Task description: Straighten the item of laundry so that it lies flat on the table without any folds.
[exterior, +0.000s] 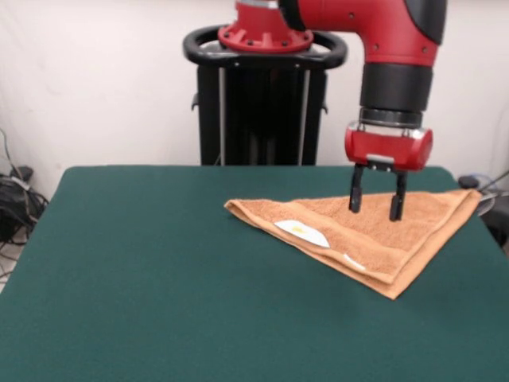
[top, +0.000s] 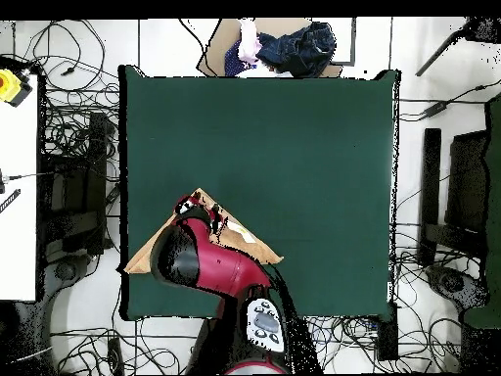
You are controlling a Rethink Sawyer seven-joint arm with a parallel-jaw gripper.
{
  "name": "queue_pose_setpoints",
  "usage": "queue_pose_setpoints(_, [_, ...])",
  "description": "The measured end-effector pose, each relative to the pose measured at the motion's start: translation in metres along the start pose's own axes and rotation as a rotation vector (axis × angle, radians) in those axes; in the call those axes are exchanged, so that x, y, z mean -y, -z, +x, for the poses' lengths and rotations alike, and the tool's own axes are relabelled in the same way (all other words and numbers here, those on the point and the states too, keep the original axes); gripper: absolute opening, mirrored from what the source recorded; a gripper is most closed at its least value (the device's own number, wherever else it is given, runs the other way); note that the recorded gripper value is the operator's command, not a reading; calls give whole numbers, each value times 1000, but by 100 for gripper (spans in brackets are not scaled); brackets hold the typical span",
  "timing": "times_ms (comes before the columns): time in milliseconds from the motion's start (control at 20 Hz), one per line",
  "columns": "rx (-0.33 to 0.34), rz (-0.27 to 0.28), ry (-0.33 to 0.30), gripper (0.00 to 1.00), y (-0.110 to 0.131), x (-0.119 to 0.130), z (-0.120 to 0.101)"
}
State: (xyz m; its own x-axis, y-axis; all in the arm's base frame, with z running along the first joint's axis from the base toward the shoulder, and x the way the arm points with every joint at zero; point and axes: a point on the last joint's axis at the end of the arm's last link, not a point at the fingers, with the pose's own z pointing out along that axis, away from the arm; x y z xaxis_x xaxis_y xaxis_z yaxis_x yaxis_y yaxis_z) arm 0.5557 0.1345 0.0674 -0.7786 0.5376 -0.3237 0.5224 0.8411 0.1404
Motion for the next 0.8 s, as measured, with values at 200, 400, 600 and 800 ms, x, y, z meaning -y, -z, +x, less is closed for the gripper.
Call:
queue_pose_setpoints(200, [5, -3, 0, 100, -5, -3, -4])
queue_pose_setpoints(400, [16, -11, 2, 100, -10, -9, -10])
queue_pose_setpoints(600, [26, -19, -1, 100, -16, -13, -18])
queue_pose_setpoints(800, [25, -22, -8, 100, -22, -14, -22])
